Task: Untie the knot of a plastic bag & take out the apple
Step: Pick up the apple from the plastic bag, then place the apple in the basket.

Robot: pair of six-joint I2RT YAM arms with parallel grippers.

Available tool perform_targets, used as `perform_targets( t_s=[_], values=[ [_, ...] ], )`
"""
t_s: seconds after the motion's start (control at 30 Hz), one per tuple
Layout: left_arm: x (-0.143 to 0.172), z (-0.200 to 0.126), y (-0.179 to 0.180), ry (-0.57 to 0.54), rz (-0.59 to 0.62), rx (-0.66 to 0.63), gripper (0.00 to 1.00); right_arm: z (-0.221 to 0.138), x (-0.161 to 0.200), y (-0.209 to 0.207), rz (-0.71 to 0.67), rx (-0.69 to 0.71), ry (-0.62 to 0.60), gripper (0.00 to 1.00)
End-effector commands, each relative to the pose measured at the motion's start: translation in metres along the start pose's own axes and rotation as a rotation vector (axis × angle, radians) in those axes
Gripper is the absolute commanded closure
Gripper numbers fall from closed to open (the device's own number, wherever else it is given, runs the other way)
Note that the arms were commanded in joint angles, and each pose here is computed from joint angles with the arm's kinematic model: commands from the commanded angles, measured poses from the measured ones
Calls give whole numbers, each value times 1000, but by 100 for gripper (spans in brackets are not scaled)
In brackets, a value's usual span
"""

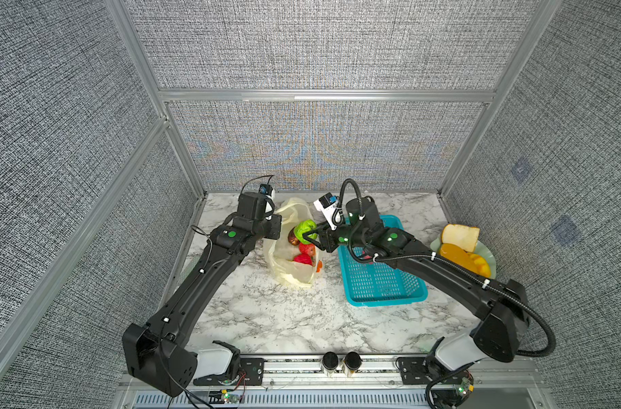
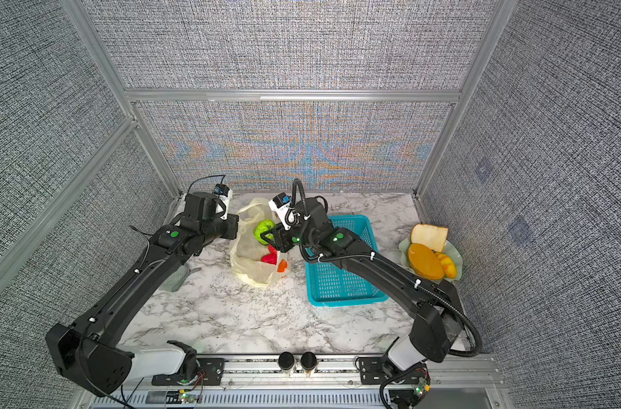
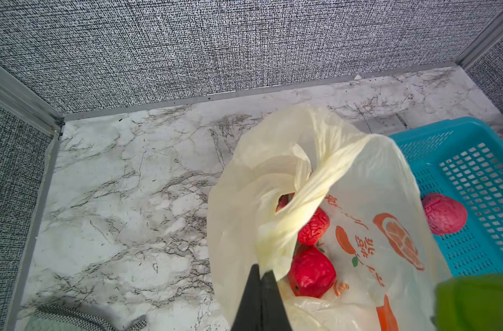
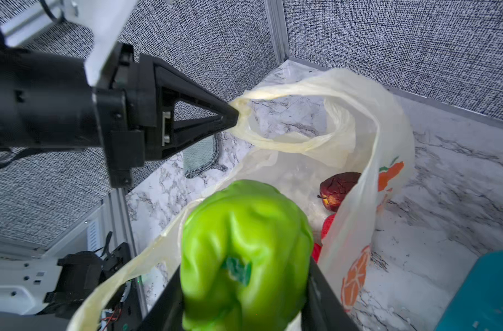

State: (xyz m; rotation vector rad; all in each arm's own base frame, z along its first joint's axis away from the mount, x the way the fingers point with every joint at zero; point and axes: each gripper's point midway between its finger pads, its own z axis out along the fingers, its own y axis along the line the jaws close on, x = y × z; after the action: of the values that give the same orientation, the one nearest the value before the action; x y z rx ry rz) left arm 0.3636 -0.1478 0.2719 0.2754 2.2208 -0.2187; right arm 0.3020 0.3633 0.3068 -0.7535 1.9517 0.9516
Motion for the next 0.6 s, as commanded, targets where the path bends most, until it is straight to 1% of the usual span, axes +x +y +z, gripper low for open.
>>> perform_targets(
  t_s=[0.0, 0.07, 0.13, 0.17, 0.23, 0.3, 0.37, 0.43, 0.57],
  values=[
    [-6, -2, 0, -25, -5, -2, 100, -31, -22, 13, 19, -38, -95, 72],
    [-5, -4, 1, -21, -2, -7, 100, -56, -28, -10, 33, 93, -131, 72],
    [-4, -6, 1, -18, 0, 0, 100, -81, -18, -51, 79, 294, -107, 72],
    [-4, -7, 0, -20, -2, 3, 100, -90, -8, -70, 102, 374, -77, 72],
    [-3, -8, -1, -21, -3, 11, 100, -105, 24, -108, 161, 525, 24, 72],
    [-4, -10, -2, -20, -4, 18, 100, -110, 58, -131, 208, 604, 132, 72],
    [-5, -13, -3, -23, -5, 26, 100, -109, 91, -143, 245, 643, 241, 72],
    [-5, -14, -4, -27, -7, 28, 100, -102, 120, -146, 276, 633, 337, 72],
    [-3, -11, -5, -20, -3, 34, 100, -87, 163, -153, 328, 622, 490, 72]
  ],
)
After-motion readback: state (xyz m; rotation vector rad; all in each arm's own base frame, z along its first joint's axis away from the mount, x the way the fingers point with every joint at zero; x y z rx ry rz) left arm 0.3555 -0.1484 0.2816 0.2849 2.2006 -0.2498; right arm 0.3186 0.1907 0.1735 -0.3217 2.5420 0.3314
